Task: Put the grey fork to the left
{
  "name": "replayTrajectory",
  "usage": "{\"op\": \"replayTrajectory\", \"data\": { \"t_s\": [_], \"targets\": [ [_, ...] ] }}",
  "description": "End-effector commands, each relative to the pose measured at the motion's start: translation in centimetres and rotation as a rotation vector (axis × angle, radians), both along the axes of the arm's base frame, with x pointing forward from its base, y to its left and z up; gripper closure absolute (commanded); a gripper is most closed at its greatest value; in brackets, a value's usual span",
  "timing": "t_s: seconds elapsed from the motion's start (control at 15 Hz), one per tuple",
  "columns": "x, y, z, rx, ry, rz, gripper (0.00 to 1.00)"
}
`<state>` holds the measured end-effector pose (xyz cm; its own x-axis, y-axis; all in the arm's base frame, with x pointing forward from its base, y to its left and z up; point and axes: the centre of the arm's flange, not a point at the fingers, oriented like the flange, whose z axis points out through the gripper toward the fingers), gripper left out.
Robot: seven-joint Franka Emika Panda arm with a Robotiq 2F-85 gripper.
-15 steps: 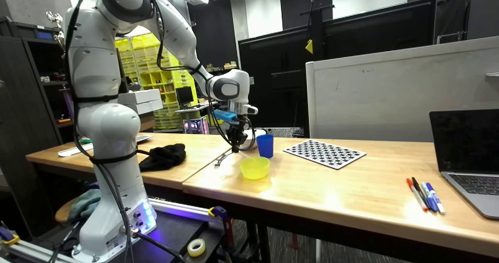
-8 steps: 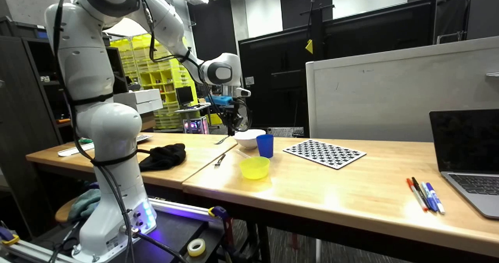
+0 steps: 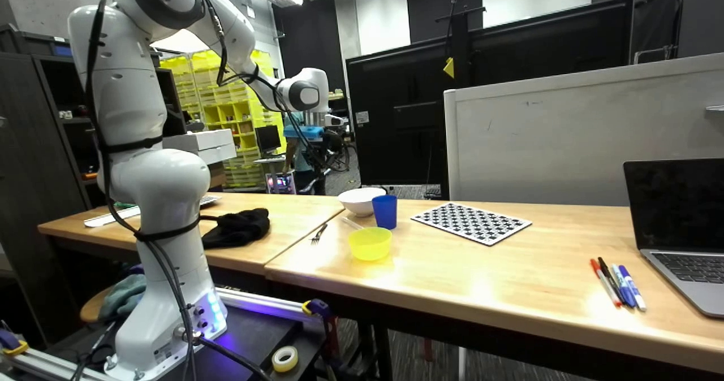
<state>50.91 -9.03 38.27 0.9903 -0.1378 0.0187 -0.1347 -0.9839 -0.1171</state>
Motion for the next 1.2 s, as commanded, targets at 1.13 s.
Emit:
{"op": "replayTrajectory", "data": {
  "t_s": [1.13],
  "targets": [
    [7.8,5.6,-5.7,0.110,0.136,0.290,0.96]
  ]
}}
